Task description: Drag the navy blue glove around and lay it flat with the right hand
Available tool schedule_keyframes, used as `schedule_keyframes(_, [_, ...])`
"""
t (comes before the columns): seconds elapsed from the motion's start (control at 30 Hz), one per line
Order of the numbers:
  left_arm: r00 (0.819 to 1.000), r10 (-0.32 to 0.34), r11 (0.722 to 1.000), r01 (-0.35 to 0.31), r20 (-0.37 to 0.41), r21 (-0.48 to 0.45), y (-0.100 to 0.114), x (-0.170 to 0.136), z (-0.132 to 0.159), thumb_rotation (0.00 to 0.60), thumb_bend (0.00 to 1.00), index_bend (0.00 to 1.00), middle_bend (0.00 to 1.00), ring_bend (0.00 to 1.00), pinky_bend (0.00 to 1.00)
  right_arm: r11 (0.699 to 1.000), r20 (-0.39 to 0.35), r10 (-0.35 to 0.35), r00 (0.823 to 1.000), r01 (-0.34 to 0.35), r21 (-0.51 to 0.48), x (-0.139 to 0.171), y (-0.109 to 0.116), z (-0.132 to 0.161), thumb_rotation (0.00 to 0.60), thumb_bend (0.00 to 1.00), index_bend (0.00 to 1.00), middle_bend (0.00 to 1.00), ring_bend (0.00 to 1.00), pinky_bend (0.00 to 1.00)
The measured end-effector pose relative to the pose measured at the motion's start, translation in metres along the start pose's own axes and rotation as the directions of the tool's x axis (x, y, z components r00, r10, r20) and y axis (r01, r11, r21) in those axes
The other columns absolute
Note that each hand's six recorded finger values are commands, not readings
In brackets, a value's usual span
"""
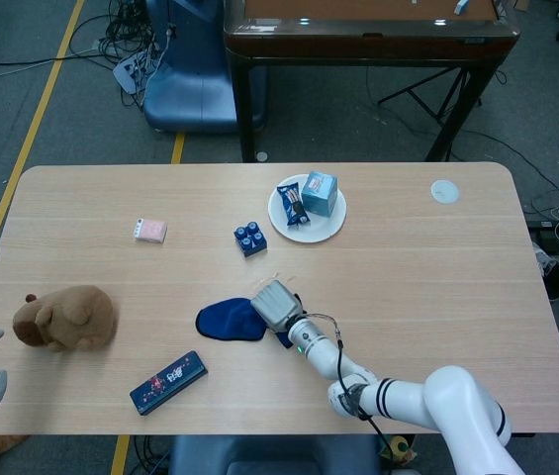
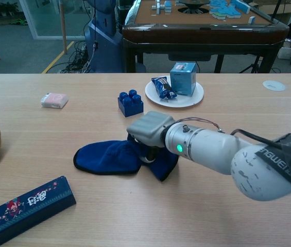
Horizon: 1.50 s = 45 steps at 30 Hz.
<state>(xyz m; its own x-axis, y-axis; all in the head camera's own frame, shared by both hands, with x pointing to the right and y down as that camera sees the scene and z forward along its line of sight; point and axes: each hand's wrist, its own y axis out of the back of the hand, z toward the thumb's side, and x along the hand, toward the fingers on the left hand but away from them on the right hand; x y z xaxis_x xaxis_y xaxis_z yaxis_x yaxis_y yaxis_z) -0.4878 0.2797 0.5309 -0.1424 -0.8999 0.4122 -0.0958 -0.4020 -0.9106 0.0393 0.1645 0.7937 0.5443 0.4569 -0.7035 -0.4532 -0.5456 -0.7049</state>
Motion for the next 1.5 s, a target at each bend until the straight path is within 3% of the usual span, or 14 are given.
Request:
schedule_keyframes(0.37, [1.0, -0.003, 1.0, 0.003, -0.002, 0.001, -0.001, 0.0, -0.001, 0.6, 0.41, 0.23, 0.13, 0.19, 0.17, 1.0, 0.18, -0.008, 0.984, 0.005, 0.016, -0.015, 0.002, -0.056, 0.6, 0.83, 0.75, 0.6, 0.63, 0.85])
schedule_keyframes(0.8, [1.0, -0.005, 1.0, 0.005, 0.001, 0.0, -0.001, 0.002, -0.001, 0.6, 0.41, 0.23, 0.13, 0.19, 0.17, 0.999, 0.356, -0.016, 0.934, 0.002, 0.04, -0.013, 0.011, -0.122, 0.6, 0.83, 0.75, 0.6, 0.63, 0.85])
schedule_keyframes(0.97, [1.0, -0.008, 1.0, 0.008, -0.001, 0.0, -0.002, 0.002, -0.002, 0.6, 0.41, 0.23, 0.13, 0.19, 0.17, 0.998, 0.353, -0.01, 0.936, -0.01, 0.055, -0.016, 0.011, -0.118, 0.6, 0.83, 0.75, 0.6, 0.63, 0.85])
schedule_keyframes(1.5, [1.0, -0.002, 1.0, 0.002, -0.022, -0.001, 0.001, -0.003, -0.008, 0.6, 0.41, 0.23, 0.13, 0.19, 0.17, 0.998, 0.266, -0.001, 0.964, -0.014, 0.055, -0.036, 0.012, -0.061, 0.6, 0.83, 0.75, 0.6, 0.63, 0.85])
